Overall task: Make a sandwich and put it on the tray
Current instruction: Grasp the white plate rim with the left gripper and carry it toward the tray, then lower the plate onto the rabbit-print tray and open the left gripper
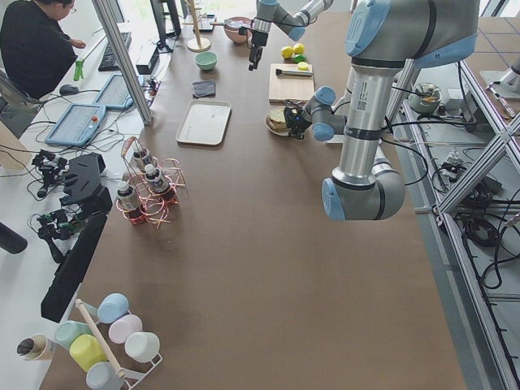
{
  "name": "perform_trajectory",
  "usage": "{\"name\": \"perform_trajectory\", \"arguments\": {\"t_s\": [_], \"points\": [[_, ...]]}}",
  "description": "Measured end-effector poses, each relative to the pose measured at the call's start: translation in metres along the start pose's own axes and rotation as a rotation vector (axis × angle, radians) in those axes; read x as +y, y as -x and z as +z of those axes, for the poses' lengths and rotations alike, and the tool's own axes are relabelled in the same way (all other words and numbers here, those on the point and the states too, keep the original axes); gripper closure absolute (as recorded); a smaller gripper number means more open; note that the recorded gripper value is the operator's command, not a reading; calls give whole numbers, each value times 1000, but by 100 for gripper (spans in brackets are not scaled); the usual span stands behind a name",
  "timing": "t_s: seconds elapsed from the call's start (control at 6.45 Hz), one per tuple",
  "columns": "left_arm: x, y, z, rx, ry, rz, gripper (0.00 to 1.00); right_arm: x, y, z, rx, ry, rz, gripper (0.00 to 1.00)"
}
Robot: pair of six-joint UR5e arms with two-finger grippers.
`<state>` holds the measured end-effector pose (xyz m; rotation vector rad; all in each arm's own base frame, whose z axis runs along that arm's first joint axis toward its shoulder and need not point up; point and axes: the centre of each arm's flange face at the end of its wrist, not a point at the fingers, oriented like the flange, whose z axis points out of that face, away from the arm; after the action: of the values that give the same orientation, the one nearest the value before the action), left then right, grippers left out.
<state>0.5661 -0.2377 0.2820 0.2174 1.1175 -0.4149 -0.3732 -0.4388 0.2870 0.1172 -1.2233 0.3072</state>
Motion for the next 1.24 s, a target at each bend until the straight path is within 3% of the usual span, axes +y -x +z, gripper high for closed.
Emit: {"name": "perform_trajectory", "arguments": {"t_s": [0.46, 0.77, 1.24], "points": [[-37, -18, -27, 41, 46, -35, 100, -4, -1, -3, -1, -4, -4, 0], [-84, -24, -30, 22, -8, -68, 100, -4, -11, -21, -7, 26, 2, 0], [-193, -55, -15, -34, -137, -195, 100, 16, -49, -64, -10, 50, 15, 0]]}}
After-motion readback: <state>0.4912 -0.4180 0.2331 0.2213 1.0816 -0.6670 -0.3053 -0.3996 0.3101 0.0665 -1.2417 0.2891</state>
